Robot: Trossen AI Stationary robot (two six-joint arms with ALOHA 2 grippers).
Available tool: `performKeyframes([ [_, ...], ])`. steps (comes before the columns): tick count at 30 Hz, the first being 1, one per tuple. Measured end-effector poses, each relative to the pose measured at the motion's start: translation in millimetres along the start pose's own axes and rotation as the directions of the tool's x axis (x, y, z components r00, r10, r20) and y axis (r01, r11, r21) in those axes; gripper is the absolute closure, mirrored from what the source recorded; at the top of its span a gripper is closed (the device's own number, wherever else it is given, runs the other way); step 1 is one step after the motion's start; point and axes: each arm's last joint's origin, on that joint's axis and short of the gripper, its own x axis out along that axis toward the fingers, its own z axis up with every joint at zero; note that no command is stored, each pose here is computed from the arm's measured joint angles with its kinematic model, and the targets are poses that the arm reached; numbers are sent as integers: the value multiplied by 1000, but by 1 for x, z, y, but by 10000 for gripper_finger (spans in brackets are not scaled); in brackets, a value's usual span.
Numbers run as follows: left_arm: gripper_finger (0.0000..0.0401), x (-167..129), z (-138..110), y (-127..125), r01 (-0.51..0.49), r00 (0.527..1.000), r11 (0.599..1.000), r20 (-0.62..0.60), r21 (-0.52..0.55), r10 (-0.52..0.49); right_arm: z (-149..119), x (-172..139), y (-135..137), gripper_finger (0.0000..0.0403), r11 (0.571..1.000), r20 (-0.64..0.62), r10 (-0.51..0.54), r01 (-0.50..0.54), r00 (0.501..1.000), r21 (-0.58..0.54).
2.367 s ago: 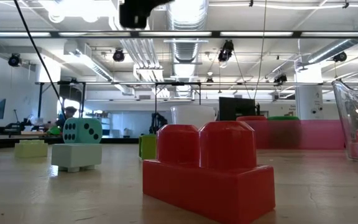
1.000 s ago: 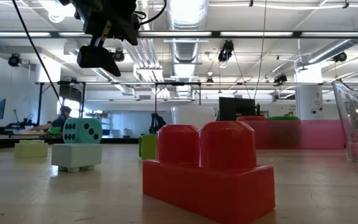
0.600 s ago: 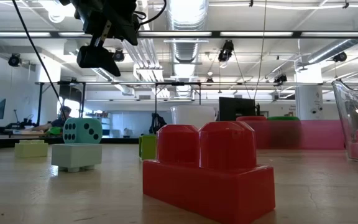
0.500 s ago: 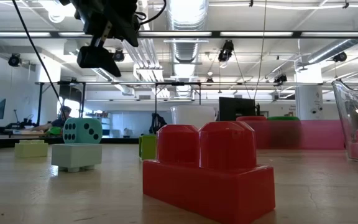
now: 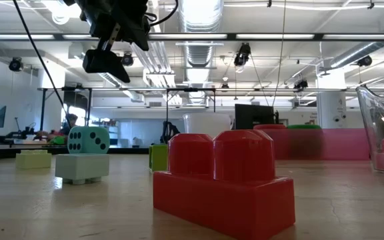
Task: Pick & Place Toys
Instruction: Put the blue game piece into the transparent bin
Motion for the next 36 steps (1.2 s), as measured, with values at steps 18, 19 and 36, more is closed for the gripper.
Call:
performKeyframes([
  [18, 43, 6, -4, 5, -14, 1000, 1000, -13, -27, 13, 1, -1, 3, 178, 1000, 4, 26, -26, 1000, -3],
  [19, 43, 6, -4, 5, -13, 1000, 1000, -13, -27, 13, 1, -2, 4, 158, 1000, 3, 28, -28, 1000, 1],
  [36, 43, 5, -38, 17, -361, 923, 932, -144, -8, 356, 4, -20, 23, 51, 995, 6, 101, -101, 995, 2],
])
